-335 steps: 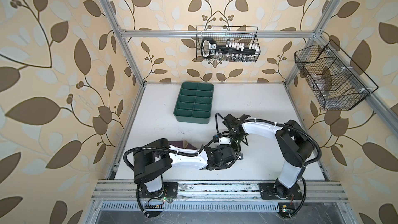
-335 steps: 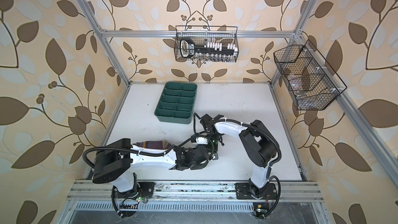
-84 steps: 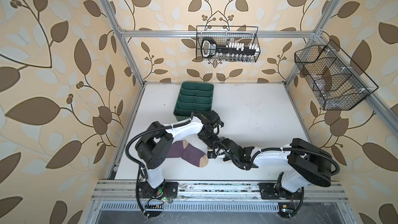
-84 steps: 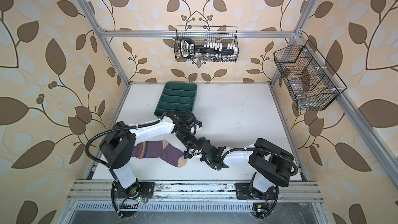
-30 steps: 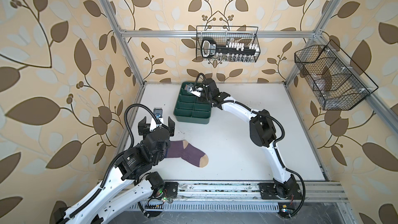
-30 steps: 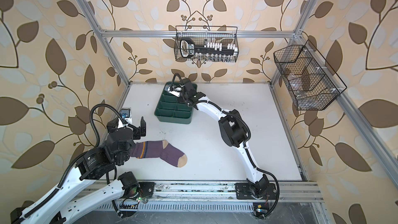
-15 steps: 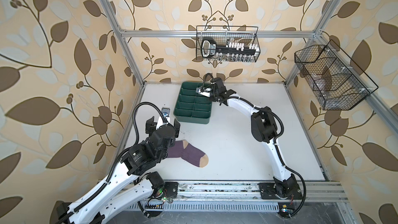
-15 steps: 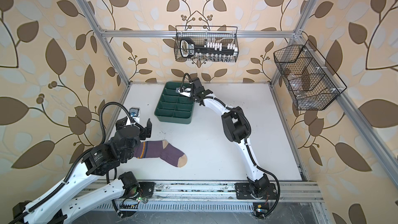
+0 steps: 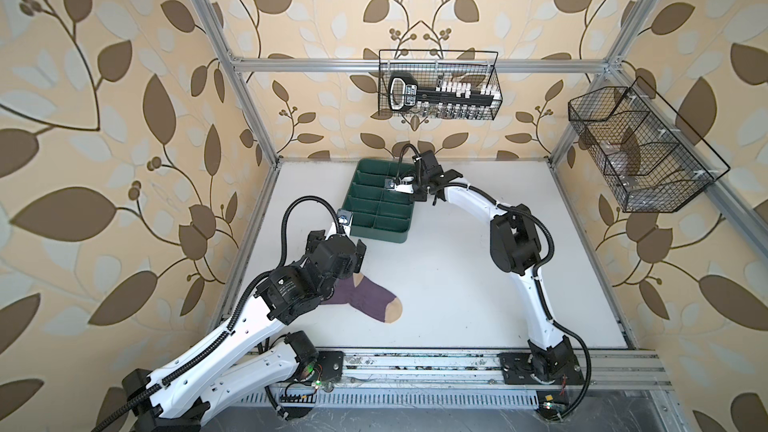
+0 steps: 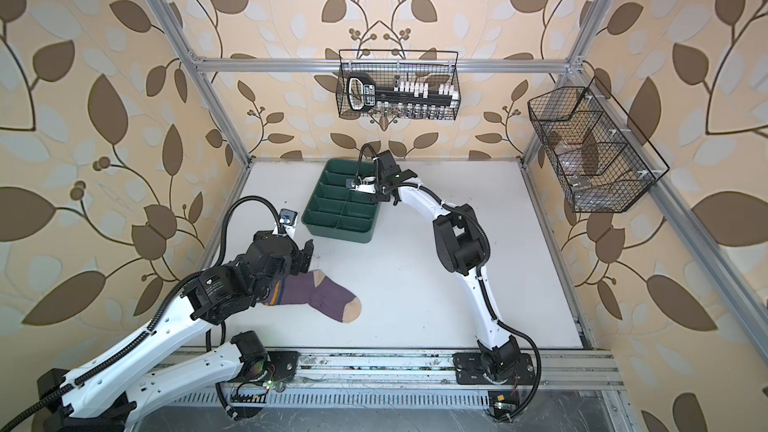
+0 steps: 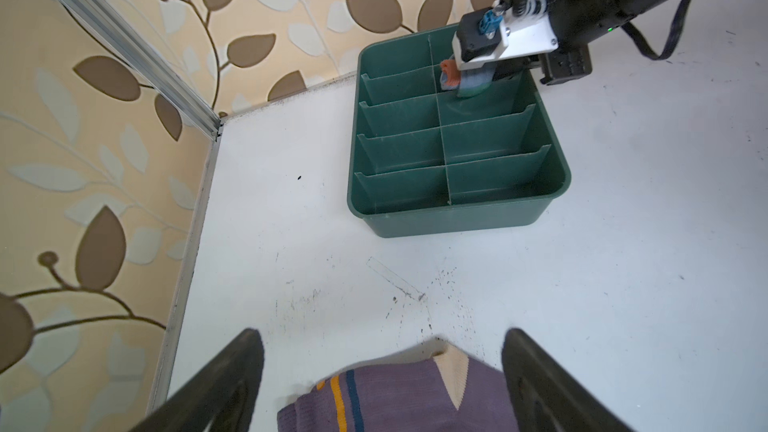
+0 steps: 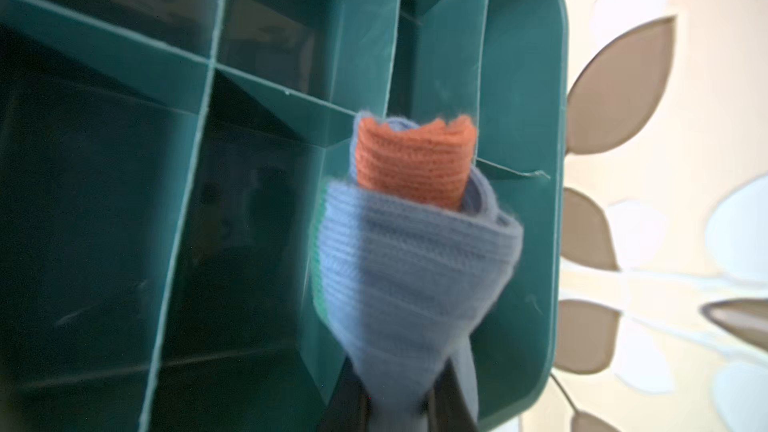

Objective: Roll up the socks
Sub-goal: 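Lower the roll into a tray compartment with the right gripper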

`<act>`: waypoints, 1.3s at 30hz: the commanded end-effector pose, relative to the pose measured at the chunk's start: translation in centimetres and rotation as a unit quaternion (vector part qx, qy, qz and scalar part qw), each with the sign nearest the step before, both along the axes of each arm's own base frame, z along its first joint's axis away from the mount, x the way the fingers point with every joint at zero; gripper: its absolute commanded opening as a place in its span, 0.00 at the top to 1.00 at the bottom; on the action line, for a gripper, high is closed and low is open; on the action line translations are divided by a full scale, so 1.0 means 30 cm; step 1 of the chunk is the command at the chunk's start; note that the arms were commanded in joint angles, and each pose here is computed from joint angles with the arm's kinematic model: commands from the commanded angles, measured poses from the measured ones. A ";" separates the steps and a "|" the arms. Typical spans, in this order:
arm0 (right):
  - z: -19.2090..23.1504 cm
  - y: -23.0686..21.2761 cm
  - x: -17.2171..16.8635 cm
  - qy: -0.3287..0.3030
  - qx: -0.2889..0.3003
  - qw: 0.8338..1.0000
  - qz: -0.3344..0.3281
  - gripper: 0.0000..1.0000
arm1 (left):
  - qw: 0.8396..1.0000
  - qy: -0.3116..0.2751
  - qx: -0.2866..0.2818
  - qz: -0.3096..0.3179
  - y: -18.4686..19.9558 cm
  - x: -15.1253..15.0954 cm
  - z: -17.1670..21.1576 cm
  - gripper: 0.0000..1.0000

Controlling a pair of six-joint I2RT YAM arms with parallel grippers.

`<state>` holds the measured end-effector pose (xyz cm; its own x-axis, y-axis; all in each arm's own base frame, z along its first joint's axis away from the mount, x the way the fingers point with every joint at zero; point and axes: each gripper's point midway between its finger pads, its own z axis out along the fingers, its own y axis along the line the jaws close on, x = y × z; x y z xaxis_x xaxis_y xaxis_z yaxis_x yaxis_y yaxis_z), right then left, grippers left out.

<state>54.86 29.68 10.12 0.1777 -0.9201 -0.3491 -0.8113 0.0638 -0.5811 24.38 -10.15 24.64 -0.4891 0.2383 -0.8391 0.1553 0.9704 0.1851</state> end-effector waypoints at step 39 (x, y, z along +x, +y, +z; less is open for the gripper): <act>-0.146 -0.332 -0.164 0.167 -0.062 0.946 -0.272 1.00 | 0.998 0.024 -0.045 -0.041 -0.056 -0.025 0.009 0.08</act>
<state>51.41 20.61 8.93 -0.4808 -0.8261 -0.2938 -0.7511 0.5610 -0.3480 23.64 -11.86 24.80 -0.5100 0.2323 -0.8282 0.2487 0.9615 0.1165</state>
